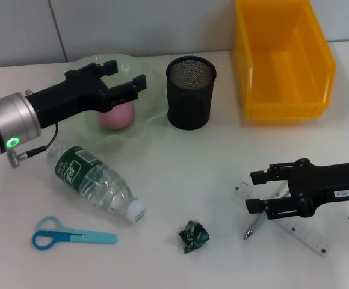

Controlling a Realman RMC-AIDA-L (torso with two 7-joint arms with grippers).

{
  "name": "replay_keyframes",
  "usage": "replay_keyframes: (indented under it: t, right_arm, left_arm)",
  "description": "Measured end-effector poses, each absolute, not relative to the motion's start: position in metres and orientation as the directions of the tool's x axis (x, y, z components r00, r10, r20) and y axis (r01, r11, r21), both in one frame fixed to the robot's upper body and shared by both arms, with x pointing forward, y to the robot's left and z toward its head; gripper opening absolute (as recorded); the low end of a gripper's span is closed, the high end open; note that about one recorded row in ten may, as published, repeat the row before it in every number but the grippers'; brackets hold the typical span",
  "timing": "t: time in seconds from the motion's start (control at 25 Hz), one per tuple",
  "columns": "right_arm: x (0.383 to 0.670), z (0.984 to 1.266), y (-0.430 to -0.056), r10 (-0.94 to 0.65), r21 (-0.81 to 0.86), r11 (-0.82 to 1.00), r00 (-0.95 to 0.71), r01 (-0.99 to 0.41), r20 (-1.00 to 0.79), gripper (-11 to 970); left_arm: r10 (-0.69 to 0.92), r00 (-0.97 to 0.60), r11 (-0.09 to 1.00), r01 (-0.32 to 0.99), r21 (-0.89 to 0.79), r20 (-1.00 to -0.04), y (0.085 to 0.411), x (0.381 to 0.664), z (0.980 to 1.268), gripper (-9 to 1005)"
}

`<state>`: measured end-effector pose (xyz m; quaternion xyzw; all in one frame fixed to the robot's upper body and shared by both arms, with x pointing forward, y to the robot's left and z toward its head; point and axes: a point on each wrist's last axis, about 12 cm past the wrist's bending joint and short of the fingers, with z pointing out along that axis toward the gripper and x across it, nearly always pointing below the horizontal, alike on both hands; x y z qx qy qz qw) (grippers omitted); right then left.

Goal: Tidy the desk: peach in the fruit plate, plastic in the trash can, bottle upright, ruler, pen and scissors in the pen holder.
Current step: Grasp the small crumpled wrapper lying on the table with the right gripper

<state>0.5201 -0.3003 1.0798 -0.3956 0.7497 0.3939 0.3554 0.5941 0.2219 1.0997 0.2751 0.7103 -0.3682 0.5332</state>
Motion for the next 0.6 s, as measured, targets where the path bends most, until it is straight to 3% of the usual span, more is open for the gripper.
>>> replay_keyframes:
  t: [0.32, 0.6]
  right_arm:
    - [0.521, 1.081, -0.301, -0.309, 0.306, 0.382, -0.432, -0.872, -0.847, 729]
    - [0.522, 1.082, -0.301, -0.309, 0.304, 0.381, -0.43, -0.873, -0.848, 730]
  left_arm:
    - [0.102, -0.333, 0.31, 0.906, -0.288, -0.937, 0.219, 0.558, 1.108, 847]
    - [0.219, -0.354, 0.208, 0.927, -0.311, -0.909, 0.212, 0.544, 1.1, 847]
